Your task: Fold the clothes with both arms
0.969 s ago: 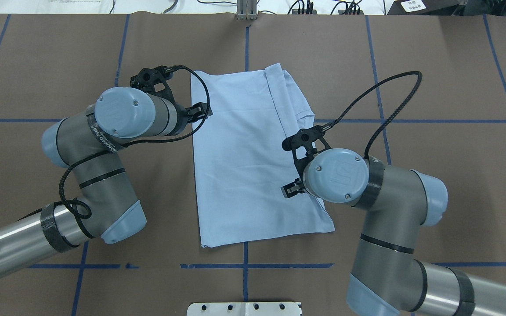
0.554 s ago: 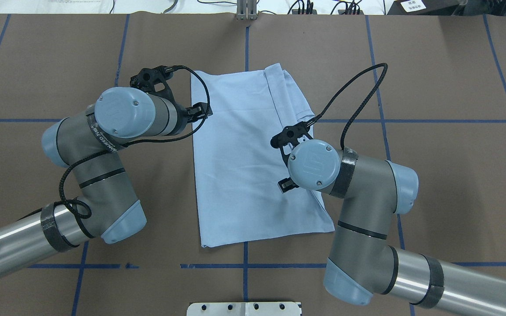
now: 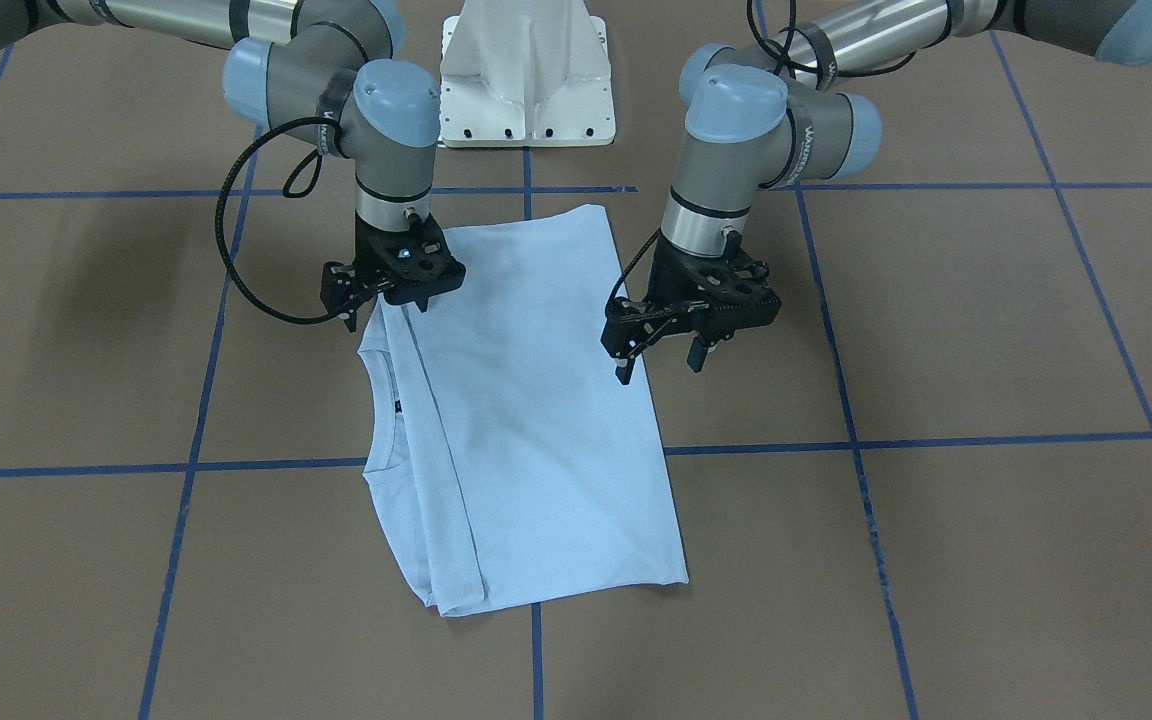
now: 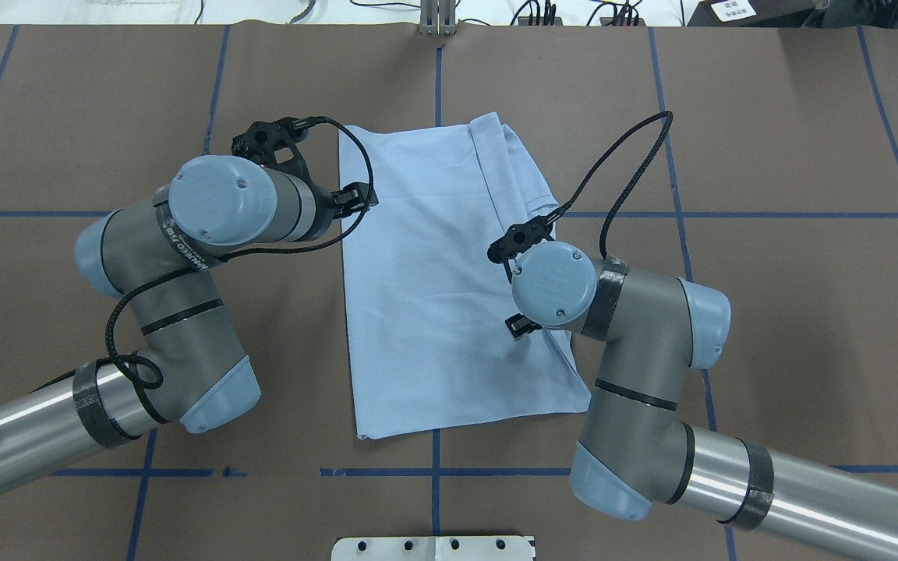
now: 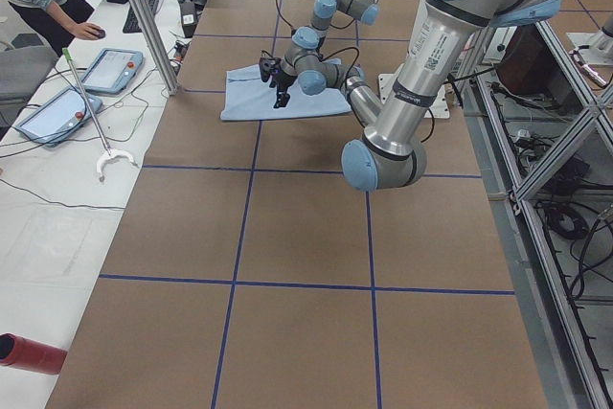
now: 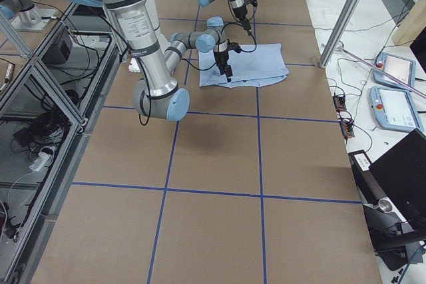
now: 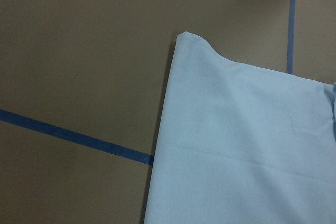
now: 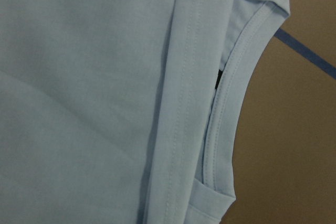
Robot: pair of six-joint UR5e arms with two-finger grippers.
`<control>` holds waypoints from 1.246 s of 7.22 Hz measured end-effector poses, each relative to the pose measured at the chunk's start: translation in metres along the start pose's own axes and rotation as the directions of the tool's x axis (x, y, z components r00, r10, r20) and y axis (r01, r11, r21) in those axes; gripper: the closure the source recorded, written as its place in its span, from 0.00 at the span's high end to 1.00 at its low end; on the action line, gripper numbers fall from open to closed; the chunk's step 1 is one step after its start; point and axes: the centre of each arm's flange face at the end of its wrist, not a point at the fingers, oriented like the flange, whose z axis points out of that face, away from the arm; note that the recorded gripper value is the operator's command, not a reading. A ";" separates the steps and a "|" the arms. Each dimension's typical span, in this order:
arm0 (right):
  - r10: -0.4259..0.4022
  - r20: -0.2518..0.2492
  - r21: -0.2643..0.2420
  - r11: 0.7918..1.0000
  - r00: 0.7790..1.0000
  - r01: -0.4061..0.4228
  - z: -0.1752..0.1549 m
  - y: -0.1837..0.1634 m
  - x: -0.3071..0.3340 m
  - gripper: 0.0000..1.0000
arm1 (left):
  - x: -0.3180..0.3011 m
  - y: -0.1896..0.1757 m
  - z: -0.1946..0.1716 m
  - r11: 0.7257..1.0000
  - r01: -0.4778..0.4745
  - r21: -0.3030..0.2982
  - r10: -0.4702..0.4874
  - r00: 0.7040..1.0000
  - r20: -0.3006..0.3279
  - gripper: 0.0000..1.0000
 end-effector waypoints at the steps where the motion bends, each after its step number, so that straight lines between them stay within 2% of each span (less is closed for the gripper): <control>1: -0.002 -0.006 -0.008 1.000 1.000 0.002 0.005 0.001 0.001 1.00 | 0.000 0.000 0.000 1.000 0.000 0.000 0.000 1.000 -0.001 1.00; 9: -0.008 -0.023 -0.029 1.000 1.000 0.008 0.018 0.002 0.005 1.00 | 0.004 0.001 -0.002 1.000 -0.001 -0.001 0.001 1.000 -0.006 1.00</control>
